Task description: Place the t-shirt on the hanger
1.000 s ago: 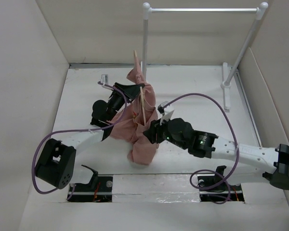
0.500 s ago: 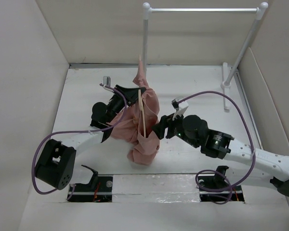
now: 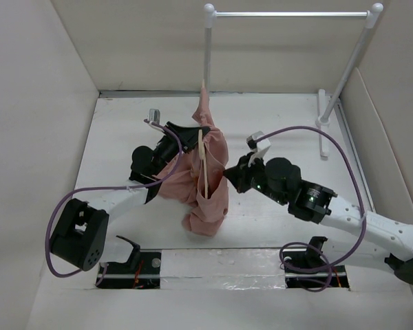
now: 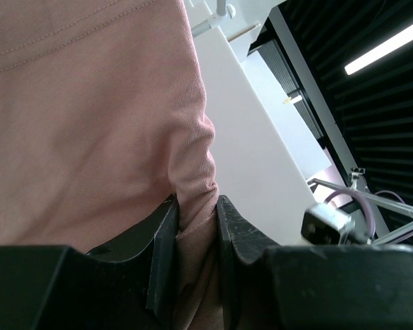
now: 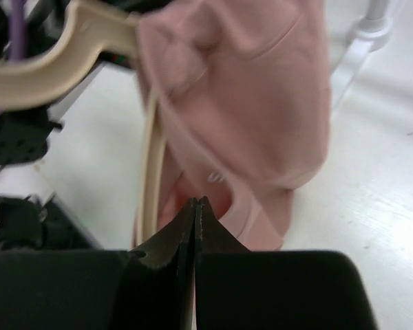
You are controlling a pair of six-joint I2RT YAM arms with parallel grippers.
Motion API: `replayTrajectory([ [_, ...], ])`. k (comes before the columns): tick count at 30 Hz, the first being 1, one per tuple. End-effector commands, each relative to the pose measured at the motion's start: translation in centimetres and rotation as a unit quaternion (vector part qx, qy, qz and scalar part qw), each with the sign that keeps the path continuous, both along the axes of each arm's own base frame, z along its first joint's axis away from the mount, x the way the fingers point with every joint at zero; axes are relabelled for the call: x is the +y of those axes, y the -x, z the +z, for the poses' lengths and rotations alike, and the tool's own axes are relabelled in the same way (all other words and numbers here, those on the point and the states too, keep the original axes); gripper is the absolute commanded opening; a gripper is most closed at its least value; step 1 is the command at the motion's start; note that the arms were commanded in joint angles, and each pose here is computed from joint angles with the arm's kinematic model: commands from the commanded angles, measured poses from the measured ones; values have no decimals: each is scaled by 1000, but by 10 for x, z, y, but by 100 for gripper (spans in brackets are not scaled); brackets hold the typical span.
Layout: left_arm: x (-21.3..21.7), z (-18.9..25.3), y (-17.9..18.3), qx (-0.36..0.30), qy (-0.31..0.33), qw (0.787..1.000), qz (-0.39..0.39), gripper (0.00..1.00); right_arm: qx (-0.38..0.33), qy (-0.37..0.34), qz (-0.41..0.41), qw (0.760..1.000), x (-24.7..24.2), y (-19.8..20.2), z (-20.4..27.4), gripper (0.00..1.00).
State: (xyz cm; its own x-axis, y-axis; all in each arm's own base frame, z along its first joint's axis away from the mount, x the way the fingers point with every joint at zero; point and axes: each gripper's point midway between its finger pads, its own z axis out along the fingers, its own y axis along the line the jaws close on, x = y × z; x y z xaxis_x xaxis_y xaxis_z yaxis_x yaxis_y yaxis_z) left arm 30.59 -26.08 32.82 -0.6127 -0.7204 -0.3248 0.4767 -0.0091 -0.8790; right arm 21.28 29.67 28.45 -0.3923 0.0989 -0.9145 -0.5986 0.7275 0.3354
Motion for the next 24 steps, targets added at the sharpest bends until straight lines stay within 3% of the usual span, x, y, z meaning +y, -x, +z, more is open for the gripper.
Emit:
replayTrajectory([
  [1, 0, 37, 7, -63, 23, 998, -5, 0, 24, -44, 68, 996, 6, 36, -3, 6],
  [2, 0, 38, 7, -65, 24, 998, -5, 0, 35, -48, 82, 995, 9, 42, -9, 15],
  [3, 0, 36, 6, -63, 24, 998, -5, 0, 51, -44, 98, 993, 13, 50, -19, 34],
  [4, 0, 35, 5, -62, 26, 998, -5, 0, 58, -31, 97, 993, 15, 50, -27, 41],
  [11, -5, 33, 4, -66, 19, 998, -15, 0, 46, -3, -15, 999, -5, 21, -43, 64],
  [14, -4, 34, 6, -67, 22, 997, -17, 0, 58, 8, -17, 998, 2, 15, -48, 66],
  [20, -1, 35, 10, -71, 23, 997, -12, 0, 65, 6, 2, 998, 27, 10, -55, 52],
  [22, 1, 34, 11, -70, 23, 997, -7, 0, 62, 4, 6, 998, 32, 8, -53, 39],
  [23, 1, 34, 10, -70, 22, 997, -7, 0, 61, 3, 5, 998, 32, 8, -51, 28],
  [24, 1, 33, 10, -68, 22, 997, -6, 0, 57, -2, 4, 998, 33, 7, -45, 7],
])
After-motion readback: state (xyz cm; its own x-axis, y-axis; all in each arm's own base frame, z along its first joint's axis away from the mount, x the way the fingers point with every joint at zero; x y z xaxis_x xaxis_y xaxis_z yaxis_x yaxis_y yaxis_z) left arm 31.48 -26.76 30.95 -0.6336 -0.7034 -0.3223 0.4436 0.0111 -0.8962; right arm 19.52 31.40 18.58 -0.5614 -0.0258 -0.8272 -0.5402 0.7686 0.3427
